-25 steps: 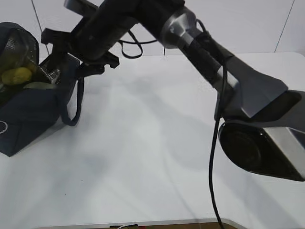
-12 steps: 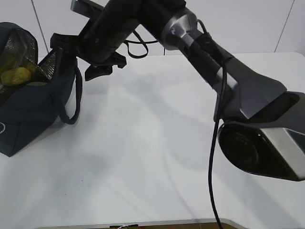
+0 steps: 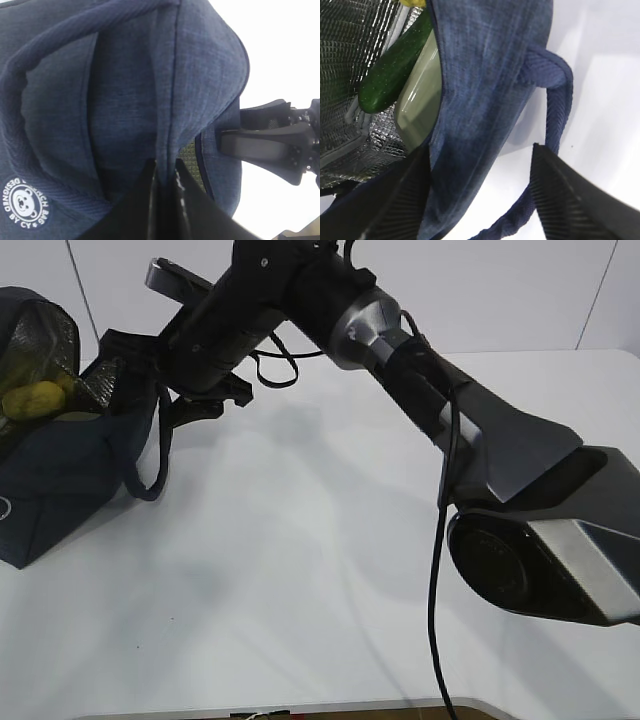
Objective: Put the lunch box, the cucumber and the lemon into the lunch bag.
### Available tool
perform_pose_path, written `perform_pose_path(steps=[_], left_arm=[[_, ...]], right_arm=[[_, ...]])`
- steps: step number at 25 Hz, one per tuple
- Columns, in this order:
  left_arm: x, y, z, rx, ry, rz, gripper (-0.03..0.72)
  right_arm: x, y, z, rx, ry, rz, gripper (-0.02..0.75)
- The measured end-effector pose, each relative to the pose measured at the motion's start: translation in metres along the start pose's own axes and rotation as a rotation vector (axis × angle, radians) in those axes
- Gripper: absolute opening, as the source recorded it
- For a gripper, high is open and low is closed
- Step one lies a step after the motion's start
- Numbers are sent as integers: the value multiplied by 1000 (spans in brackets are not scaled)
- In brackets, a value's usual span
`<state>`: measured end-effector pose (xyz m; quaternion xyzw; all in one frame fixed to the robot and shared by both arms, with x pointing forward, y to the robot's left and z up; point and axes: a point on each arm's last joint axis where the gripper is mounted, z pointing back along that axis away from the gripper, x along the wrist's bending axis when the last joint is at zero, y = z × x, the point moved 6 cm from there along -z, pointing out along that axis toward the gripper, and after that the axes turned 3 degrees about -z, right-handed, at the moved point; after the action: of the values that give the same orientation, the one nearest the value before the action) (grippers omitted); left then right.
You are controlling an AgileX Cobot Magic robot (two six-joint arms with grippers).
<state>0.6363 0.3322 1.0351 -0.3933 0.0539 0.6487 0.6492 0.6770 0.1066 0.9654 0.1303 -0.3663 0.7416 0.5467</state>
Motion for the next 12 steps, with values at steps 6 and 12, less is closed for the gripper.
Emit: perform_pose_path(steps=[6, 12], left_arm=[[0, 0, 0, 0, 0, 0, -6], [0, 0, 0, 0, 0, 0, -6]], right_arm=[[0, 1, -1, 4, -7, -4, 499], [0, 1, -2, 6, -7, -6, 458]])
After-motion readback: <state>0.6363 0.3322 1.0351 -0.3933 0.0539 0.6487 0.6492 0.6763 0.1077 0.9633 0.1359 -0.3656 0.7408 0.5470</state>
